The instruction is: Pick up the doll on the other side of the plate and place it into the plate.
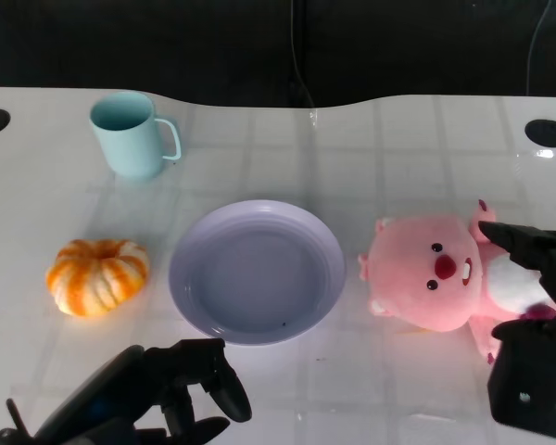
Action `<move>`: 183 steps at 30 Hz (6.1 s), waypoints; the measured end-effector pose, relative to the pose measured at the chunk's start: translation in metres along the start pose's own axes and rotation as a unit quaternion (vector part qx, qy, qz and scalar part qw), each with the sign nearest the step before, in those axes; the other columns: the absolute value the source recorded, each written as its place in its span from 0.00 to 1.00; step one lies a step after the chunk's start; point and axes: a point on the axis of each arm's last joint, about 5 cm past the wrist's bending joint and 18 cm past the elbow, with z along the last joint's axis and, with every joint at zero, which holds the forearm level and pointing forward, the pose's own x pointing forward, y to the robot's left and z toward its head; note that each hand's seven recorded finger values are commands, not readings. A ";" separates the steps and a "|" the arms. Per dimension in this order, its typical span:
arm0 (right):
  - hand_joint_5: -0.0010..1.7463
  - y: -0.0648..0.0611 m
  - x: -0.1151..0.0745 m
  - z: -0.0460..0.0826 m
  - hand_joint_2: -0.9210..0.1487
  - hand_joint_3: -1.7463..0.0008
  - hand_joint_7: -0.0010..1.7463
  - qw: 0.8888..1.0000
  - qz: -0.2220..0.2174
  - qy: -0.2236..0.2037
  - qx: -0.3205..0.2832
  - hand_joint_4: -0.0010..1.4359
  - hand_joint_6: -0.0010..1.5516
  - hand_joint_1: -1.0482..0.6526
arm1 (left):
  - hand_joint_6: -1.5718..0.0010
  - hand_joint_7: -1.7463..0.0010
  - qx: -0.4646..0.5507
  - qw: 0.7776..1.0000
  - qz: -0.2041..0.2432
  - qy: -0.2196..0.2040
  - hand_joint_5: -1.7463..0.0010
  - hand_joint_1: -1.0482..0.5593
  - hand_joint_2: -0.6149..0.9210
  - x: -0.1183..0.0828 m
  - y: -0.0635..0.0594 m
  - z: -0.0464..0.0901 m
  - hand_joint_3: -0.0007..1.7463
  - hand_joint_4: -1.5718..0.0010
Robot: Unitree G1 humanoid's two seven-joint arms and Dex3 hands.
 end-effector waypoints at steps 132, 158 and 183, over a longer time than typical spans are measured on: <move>0.73 0.052 0.129 0.144 0.17 0.75 0.26 0.976 -0.028 -0.181 0.121 0.51 0.52 0.46 | 0.54 0.37 0.057 0.998 -0.005 0.010 0.11 0.57 0.88 -0.005 -0.025 -0.005 0.37 0.54; 0.14 0.011 0.097 0.114 0.00 0.87 0.00 0.966 0.123 -0.227 -0.021 0.02 0.10 0.16 | 0.59 0.29 0.053 0.999 0.002 0.001 0.02 0.57 0.89 0.001 -0.017 -0.004 0.42 0.56; 0.54 0.013 -0.006 0.025 0.00 0.97 0.16 0.957 -0.071 -0.233 0.156 0.55 0.54 0.47 | 0.61 0.29 0.047 0.999 -0.001 0.005 0.01 0.58 0.95 0.009 -0.016 0.000 0.34 0.59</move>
